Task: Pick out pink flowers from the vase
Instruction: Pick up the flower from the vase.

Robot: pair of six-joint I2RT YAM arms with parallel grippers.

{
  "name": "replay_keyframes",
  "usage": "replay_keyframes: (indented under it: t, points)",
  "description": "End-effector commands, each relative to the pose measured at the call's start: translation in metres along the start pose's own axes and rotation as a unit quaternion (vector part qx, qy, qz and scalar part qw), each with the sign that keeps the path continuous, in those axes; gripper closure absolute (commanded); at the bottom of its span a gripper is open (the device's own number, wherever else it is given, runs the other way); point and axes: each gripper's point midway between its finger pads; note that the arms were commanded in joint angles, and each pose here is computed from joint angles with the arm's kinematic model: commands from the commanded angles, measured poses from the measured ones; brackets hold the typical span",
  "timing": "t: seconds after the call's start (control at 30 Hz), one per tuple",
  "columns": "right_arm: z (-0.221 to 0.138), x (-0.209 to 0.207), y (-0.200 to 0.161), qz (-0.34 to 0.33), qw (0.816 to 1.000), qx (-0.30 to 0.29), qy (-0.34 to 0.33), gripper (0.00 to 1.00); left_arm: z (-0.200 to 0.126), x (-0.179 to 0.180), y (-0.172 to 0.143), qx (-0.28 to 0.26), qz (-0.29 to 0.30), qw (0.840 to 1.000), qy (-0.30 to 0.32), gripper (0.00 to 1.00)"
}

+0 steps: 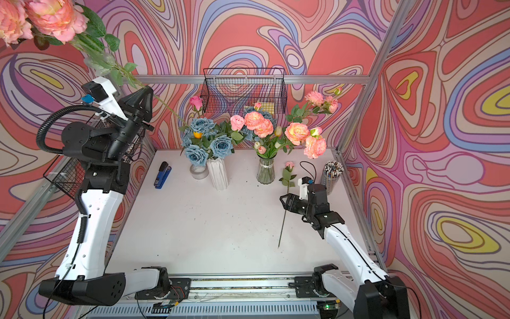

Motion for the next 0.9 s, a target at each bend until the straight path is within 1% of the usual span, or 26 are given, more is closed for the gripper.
replay_keyframes:
  t: [0.0,0.13,0.27,0.4,0.53,0.67,0.7,0.83,0.87]
  points:
    - [-0.004,0.009,0.001,0.0,1.0,-0.007,0.023,0.35,-0.016,0.002,0.044,-0.041,0.034,0.998,0.031,1.0]
    - [-0.003,0.014,-0.001,0.006,0.999,-0.004,0.041,0.35,-0.023,-0.006,0.059,-0.06,0.022,0.998,0.019,1.0]
    - [-0.004,0.027,0.0,0.004,0.997,0.002,0.072,0.35,-0.021,-0.019,0.074,-0.081,-0.03,0.996,-0.024,1.0]
    - [-0.014,0.043,0.002,-0.011,0.994,-0.006,0.107,0.34,-0.015,-0.033,0.081,-0.084,-0.095,0.988,-0.083,1.0]
    - [-0.025,0.063,0.001,-0.027,0.986,-0.011,0.162,0.32,-0.007,-0.044,0.077,-0.077,-0.163,0.974,-0.136,1.0]
    - [-0.036,0.079,0.002,-0.044,0.978,-0.021,0.201,0.32,0.0,-0.056,0.068,-0.066,-0.223,0.952,-0.201,1.0]
    - [-0.039,0.083,0.003,-0.049,0.976,-0.026,0.209,0.32,0.001,-0.058,0.064,-0.059,-0.232,0.948,-0.209,1.0]
    - [-0.053,0.099,0.002,-0.076,0.968,-0.043,0.236,0.31,0.004,-0.069,0.04,-0.027,-0.242,0.945,-0.218,1.0]
    - [-0.055,0.102,0.001,-0.082,0.965,-0.046,0.244,0.31,0.005,-0.075,0.032,-0.017,-0.247,0.942,-0.226,1.0]
Point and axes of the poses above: each gripper's point midway between its finger pads, its own z axis out along the fingers, its own x axis along the line the jaws close on, y = z × x, and after that the axes turned 8 degrees about z, right-handed
